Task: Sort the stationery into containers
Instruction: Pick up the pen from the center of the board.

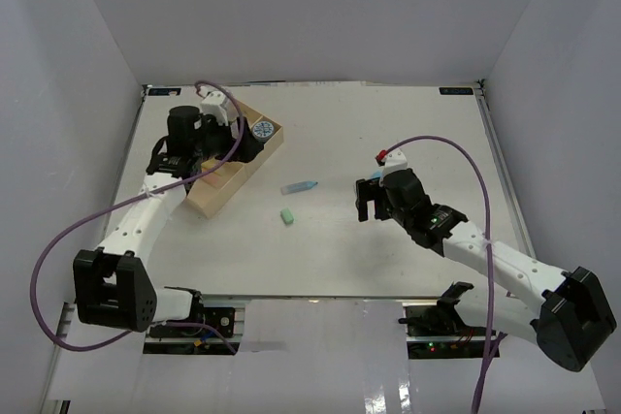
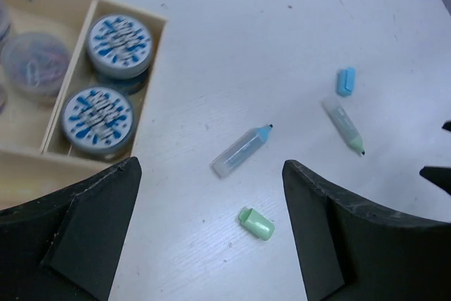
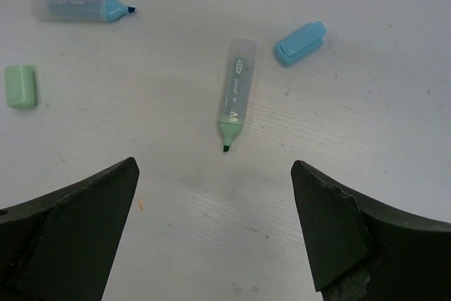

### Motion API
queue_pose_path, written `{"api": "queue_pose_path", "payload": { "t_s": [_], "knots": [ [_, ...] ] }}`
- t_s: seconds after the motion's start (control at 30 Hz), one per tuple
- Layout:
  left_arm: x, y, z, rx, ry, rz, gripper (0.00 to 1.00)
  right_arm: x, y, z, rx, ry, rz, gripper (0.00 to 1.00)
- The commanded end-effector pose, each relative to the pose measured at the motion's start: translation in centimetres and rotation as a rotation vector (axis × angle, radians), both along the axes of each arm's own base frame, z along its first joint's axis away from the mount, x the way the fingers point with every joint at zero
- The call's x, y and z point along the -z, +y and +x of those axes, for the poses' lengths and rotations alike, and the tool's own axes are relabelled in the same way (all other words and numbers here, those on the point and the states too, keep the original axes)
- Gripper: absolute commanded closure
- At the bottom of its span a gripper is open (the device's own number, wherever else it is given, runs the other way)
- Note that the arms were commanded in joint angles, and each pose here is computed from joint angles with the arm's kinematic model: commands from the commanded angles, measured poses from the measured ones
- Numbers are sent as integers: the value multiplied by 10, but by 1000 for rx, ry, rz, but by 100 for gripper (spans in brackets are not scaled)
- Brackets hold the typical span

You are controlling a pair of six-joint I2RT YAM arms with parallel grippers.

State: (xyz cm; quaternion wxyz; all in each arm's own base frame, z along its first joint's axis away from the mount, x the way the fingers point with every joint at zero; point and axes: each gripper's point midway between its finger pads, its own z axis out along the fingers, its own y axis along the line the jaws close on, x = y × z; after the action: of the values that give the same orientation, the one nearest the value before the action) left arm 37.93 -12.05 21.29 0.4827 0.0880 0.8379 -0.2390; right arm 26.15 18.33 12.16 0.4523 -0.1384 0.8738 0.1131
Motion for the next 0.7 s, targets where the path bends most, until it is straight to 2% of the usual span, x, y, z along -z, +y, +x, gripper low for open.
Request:
{"api": "queue_pose_path", "payload": {
  "t_s": [0.0,0.03,0.17,0.37,0.67],
  "knots": [
    [-26,-38,-10,231,-143,109,7,-14,3,-5,-30,-30,56,4],
    [-30,-46,-9,260,-156,121,8,-15,2,-6,-31,-36,59,4],
    [1,-92,-14,432,-111,188,8,-17,-3,-12,-34,-58,64,4],
    [57,-128,-13,598,-7,296,13,-15,-8,-19,-49,-72,73,4],
    [115,-134,-4,603,116,369,17,-4,-7,-27,-73,-45,82,4]
  ]
}}
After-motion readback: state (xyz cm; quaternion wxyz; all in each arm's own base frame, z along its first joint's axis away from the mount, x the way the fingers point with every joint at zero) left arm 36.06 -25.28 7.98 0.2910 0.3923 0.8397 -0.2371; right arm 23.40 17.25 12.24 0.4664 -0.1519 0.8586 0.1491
